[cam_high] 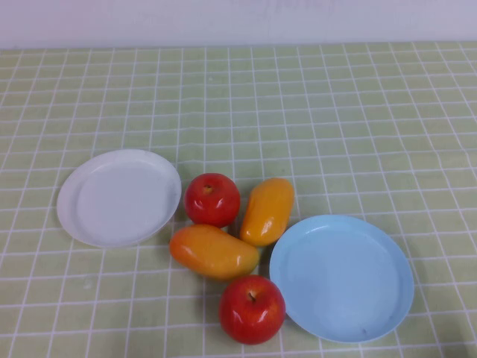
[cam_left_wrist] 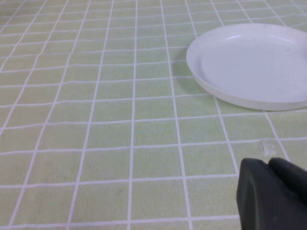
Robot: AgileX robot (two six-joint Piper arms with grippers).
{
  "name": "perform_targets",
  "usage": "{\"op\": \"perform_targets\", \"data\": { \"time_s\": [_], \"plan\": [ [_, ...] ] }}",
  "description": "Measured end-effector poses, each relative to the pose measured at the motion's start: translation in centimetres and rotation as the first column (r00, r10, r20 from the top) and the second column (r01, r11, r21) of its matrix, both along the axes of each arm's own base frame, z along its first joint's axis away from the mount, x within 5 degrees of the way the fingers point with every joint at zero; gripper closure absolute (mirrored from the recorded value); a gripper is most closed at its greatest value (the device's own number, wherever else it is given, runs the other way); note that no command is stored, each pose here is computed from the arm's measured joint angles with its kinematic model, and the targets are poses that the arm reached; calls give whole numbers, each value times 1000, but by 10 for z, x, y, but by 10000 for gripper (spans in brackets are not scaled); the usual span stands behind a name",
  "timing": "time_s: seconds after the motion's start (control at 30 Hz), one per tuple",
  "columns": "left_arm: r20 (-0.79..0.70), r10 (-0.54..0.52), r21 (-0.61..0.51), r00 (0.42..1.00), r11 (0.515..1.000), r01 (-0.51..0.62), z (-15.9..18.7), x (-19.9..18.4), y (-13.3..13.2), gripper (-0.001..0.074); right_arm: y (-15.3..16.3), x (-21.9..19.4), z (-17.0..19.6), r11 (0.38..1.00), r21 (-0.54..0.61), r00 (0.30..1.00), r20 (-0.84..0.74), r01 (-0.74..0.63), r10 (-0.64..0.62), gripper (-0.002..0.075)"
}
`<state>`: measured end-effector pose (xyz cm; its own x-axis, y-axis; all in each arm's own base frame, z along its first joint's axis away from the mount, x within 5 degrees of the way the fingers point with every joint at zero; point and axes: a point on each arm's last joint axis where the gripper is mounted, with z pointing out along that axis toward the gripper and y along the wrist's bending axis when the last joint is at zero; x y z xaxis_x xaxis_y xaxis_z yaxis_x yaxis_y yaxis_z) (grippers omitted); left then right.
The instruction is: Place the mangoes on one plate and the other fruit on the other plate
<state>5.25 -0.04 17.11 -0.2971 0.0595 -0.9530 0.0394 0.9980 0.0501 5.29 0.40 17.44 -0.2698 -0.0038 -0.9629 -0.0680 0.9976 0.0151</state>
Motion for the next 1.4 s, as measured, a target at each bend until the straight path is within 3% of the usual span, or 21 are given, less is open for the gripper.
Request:
{"op": "perform_targets", "data": {
  "time_s": [0.73, 0.93, 1.07, 1.2, 1.27, 1.4],
  "plan": [
    [0, 0, 0, 1000, 1000, 0, 0, 0, 0, 732, 0, 0, 0, 1000, 0, 1000, 0, 0, 0, 743],
    [36, -3, -135, 999, 991, 8, 4, 1, -4, 732, 0, 0, 0, 1000, 0, 1000, 0, 0, 0, 743],
    [107, 22, -365, 994, 931, 19, 12, 2, -8, 732, 0, 0, 0, 1000, 0, 1000, 0, 0, 0, 743],
    [152, 74, -591, 986, 806, 31, 20, 3, -9, 732, 0, 0, 0, 1000, 0, 1000, 0, 0, 0, 743],
    [169, 93, -634, 981, 773, 36, 23, 3, -9, 732, 0, 0, 0, 1000, 0, 1000, 0, 0, 0, 743],
    [197, 116, -657, 974, 752, 43, 26, 4, -7, 732, 0, 0, 0, 1000, 0, 1000, 0, 0, 0, 743]
  ]
}}
